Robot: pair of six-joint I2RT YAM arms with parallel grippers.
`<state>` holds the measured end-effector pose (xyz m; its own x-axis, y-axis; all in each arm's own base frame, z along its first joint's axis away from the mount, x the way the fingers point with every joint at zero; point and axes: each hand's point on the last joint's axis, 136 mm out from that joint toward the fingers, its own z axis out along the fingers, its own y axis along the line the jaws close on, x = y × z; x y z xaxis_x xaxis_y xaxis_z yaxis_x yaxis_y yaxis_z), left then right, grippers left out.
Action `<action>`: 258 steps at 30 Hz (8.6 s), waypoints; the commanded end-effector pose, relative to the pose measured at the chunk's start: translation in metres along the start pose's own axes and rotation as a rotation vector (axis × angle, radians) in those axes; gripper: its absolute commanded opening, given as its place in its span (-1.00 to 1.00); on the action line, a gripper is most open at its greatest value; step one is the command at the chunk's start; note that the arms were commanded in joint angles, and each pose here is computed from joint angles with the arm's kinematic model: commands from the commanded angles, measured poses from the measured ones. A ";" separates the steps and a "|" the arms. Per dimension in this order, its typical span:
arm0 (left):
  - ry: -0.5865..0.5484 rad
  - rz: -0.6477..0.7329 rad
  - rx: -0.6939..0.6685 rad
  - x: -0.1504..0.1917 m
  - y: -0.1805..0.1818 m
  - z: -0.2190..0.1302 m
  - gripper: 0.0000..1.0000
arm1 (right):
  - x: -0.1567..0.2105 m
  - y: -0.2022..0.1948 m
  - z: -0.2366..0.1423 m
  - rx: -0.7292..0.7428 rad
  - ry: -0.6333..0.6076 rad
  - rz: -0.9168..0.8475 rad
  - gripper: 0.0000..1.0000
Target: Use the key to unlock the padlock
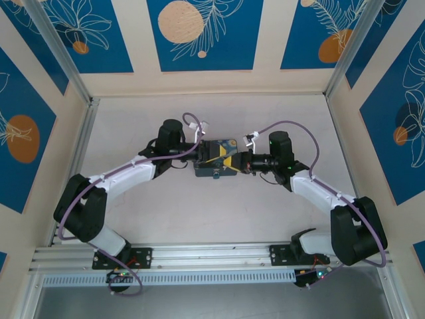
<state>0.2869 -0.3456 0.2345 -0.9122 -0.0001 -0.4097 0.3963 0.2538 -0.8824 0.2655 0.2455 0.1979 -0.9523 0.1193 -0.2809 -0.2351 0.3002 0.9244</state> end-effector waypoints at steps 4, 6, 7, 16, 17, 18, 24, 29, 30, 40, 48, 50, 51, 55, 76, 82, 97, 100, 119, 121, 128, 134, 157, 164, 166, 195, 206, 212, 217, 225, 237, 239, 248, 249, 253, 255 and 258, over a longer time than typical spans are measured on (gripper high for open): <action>0.018 -0.017 0.006 0.006 0.012 0.001 -0.21 | 0.005 0.007 -0.006 -0.031 0.010 -0.016 -1.00; 0.019 -0.023 -0.003 0.007 0.017 0.002 -0.15 | 0.005 0.007 -0.006 -0.031 0.007 -0.017 -1.00; 0.021 -0.027 -0.007 0.008 0.020 0.003 -0.13 | 0.005 0.007 -0.007 -0.032 0.006 -0.018 -1.00; 0.023 -0.035 -0.004 0.008 0.024 0.006 -0.20 | 0.005 0.004 -0.007 -0.028 -0.001 -0.013 -1.00; 0.023 -0.037 -0.002 0.008 0.024 0.006 -0.21 | 0.004 0.004 -0.007 -0.028 -0.002 -0.012 -1.00; 0.025 -0.037 0.003 0.009 0.024 0.007 -0.22 | 0.004 0.004 -0.006 -0.028 -0.002 -0.011 -1.00; 0.027 -0.046 0.016 0.010 0.025 0.009 -0.34 | 0.002 0.001 -0.005 -0.027 -0.004 -0.004 -1.00; 0.029 -0.045 0.027 0.012 0.022 0.010 -0.42 | 0.002 -0.002 -0.003 -0.026 -0.001 0.002 -1.00; 0.030 -0.044 0.028 0.012 0.021 0.010 -0.43 | 0.002 -0.003 -0.003 -0.024 -0.001 0.004 -1.00; 0.033 -0.034 0.045 0.013 0.015 0.013 -0.69 | 0.003 -0.008 -0.001 -0.022 -0.002 0.016 -1.00; 0.038 -0.034 0.045 0.016 0.014 0.017 -1.00 | 0.002 -0.009 -0.001 -0.019 -0.007 0.020 -1.00; 0.029 -0.041 0.032 0.016 0.016 0.017 -1.00 | 0.002 -0.008 -0.002 -0.019 -0.010 0.019 -1.00; 0.025 -0.044 0.027 0.016 0.017 0.017 -1.00 | 0.001 -0.008 -0.003 -0.015 -0.014 0.024 -0.91; -0.032 -0.055 -0.022 0.010 0.024 0.012 -1.00 | -0.006 -0.008 -0.024 0.015 -0.088 0.030 0.22; -0.362 -0.037 -0.100 -0.037 0.010 -0.019 -1.00 | -0.040 -0.029 -0.085 0.177 -0.519 0.071 0.83; -0.436 -0.030 -0.074 -0.044 -0.006 -0.028 -1.00 | -0.056 0.009 -0.076 -0.052 -0.547 -0.026 0.45; -0.459 -0.047 -0.028 -0.043 -0.020 -0.027 -1.00 | -0.074 0.060 -0.028 -0.223 -0.465 -0.113 -0.24; -0.461 -0.048 -0.029 -0.043 -0.020 -0.027 -1.00 | -0.072 0.061 -0.019 -0.246 -0.446 -0.110 -0.27; -0.461 -0.046 -0.031 -0.041 -0.022 -0.023 -1.00 | -0.064 0.055 0.010 -0.248 -0.399 -0.086 -0.33; -0.463 -0.043 -0.031 -0.042 -0.023 -0.023 -1.00 | -0.062 0.051 0.011 -0.243 -0.398 -0.081 -0.34; -0.463 -0.044 -0.036 -0.042 -0.022 -0.023 -1.00 | -0.057 0.042 0.008 -0.229 -0.405 -0.062 -0.36; -0.466 -0.041 -0.037 -0.043 -0.023 -0.024 -1.00 | -0.055 0.037 0.005 -0.222 -0.409 -0.058 -0.46; -0.469 -0.046 -0.051 -0.040 -0.019 -0.025 -1.00 | -0.058 0.033 -0.003 -0.216 -0.428 -0.040 -0.94; -0.466 -0.052 -0.057 -0.037 -0.015 -0.025 -1.00 | -0.057 0.035 -0.003 -0.222 -0.419 -0.044 -1.00; -0.460 -0.055 -0.062 -0.036 -0.014 -0.024 -1.00 | -0.056 0.035 -0.003 -0.223 -0.416 -0.047 -1.00; -0.067 0.125 -0.598 0.082 0.084 -0.018 1.00 | -0.046 -0.052 -0.022 0.111 -0.349 0.109 -1.00; -0.073 0.229 -0.582 0.098 0.122 0.007 0.92 | -0.041 -0.068 -0.009 0.134 -0.313 0.153 -1.00; -0.097 0.303 -0.574 0.089 0.128 0.016 0.90 | -0.042 -0.074 -0.001 0.143 -0.307 0.163 -1.00; -0.109 0.365 -0.580 0.083 0.135 0.023 0.87 | -0.044 -0.078 0.001 0.149 -0.320 0.173 -1.00; -0.105 0.403 -0.577 0.080 0.152 0.039 0.84 | -0.054 -0.080 0.003 0.161 -0.333 0.182 -1.00; -0.119 0.417 -0.549 0.069 0.167 0.063 0.79 | -0.060 -0.094 0.001 0.166 -0.335 0.210 -1.00; -0.126 0.409 -0.533 0.067 0.166 0.067 0.79 | -0.059 -0.095 0.001 0.166 -0.335 0.214 -1.00; -0.217 0.414 -0.706 0.051 0.182 0.041 0.77 | -0.063 -0.097 0.002 0.150 -0.341 0.227 -1.00; -0.225 0.422 -0.733 0.050 0.184 0.036 0.77 | -0.064 -0.097 0.003 0.147 -0.342 0.227 -1.00; -0.233 0.449 -0.784 0.047 0.189 0.029 0.77 | -0.066 -0.097 0.004 0.142 -0.340 0.232 -1.00; -0.223 0.453 -0.783 0.047 0.191 0.033 0.77 | -0.066 -0.096 0.005 0.139 -0.338 0.231 -1.00; -0.217 0.448 -0.757 0.045 0.190 0.042 0.77 | -0.065 -0.098 0.006 0.144 -0.336 0.236 -1.00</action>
<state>0.3157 -0.3377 0.0376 -0.6352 0.0820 -0.7680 0.4693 0.8307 -0.2994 0.3469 0.2111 0.1184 -0.8528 0.4994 -0.1527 0.0478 0.3658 0.9295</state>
